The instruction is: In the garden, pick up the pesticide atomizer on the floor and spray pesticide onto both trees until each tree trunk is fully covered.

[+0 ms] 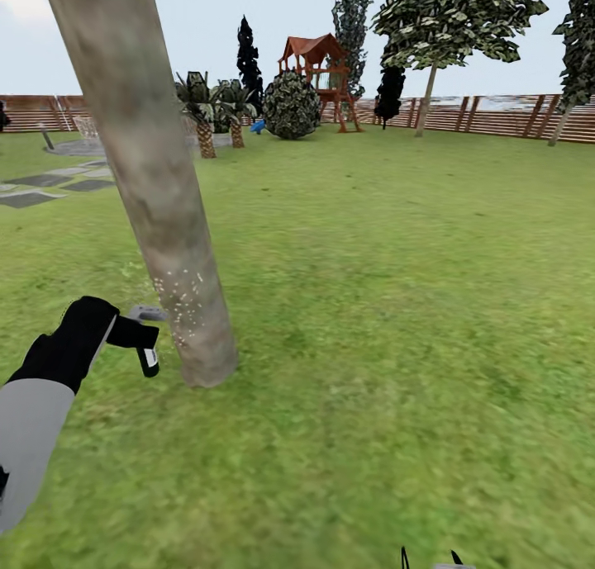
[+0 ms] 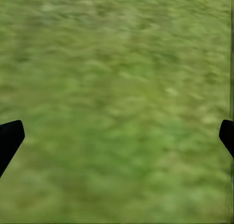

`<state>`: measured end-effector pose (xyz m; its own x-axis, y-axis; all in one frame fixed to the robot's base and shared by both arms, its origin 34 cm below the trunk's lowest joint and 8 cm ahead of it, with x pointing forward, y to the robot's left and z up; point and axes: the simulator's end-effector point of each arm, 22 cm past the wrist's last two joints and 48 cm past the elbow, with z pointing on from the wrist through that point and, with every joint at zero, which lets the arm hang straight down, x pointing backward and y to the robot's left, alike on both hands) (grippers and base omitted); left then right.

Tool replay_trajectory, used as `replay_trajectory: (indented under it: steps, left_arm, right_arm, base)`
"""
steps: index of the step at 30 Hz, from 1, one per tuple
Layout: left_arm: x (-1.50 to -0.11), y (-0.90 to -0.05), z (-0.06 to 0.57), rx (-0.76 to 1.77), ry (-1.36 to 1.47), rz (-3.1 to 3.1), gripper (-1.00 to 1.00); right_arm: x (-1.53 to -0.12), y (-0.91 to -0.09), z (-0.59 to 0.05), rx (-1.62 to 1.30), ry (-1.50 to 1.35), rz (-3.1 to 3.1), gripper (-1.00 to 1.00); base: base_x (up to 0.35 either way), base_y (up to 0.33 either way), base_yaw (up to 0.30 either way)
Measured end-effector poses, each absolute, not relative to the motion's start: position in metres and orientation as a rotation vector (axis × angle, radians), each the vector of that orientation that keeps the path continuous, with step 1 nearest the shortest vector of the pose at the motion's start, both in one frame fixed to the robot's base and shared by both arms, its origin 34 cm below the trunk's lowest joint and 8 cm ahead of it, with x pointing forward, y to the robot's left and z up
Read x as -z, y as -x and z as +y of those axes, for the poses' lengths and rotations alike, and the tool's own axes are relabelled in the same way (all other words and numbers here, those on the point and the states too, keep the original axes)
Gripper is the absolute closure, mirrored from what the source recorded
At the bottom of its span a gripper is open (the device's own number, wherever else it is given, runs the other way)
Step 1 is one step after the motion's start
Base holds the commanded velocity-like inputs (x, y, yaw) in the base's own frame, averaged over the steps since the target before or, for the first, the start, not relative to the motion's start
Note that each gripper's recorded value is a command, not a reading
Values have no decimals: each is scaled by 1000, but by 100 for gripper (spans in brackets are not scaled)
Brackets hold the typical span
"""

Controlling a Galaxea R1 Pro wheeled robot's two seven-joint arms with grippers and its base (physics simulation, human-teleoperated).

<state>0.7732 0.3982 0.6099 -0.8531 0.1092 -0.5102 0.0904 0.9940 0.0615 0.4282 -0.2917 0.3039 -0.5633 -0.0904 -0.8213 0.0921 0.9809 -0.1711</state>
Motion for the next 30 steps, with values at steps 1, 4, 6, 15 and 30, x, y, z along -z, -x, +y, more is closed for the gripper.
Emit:
replay_trajectory:
  steps: [1, 4, 6, 15, 30]
  left_arm:
    - [-606, -771, 399, -48, -139, 2607, 100]
    - [-602, -768, 398, -44, -138, 2614, 100]
    - [-587, -759, 400, -42, -132, 2648, 100]
    - [-505, -718, 359, -18, -154, 2789, 100]
    - [-392, -631, 403, -82, 86, 2831, 100]
  right_arm:
    - [-304, -428, -292, 239, -1, 2156, -100]
    - [-304, -428, -292, 240, -1, 2156, -100]
    - [-304, -428, -292, 239, -1, 2156, -100]
    - [-304, -428, -292, 240, -2, 2157, -100]
    - [-303, -427, -292, 240, -2, 2158, -100]
  base:
    - [-184, -238, 0]
    - [-167, -239, 0]
    - [-122, -250, 0]
    - [39, -252, 0]
    - [156, -110, 103]
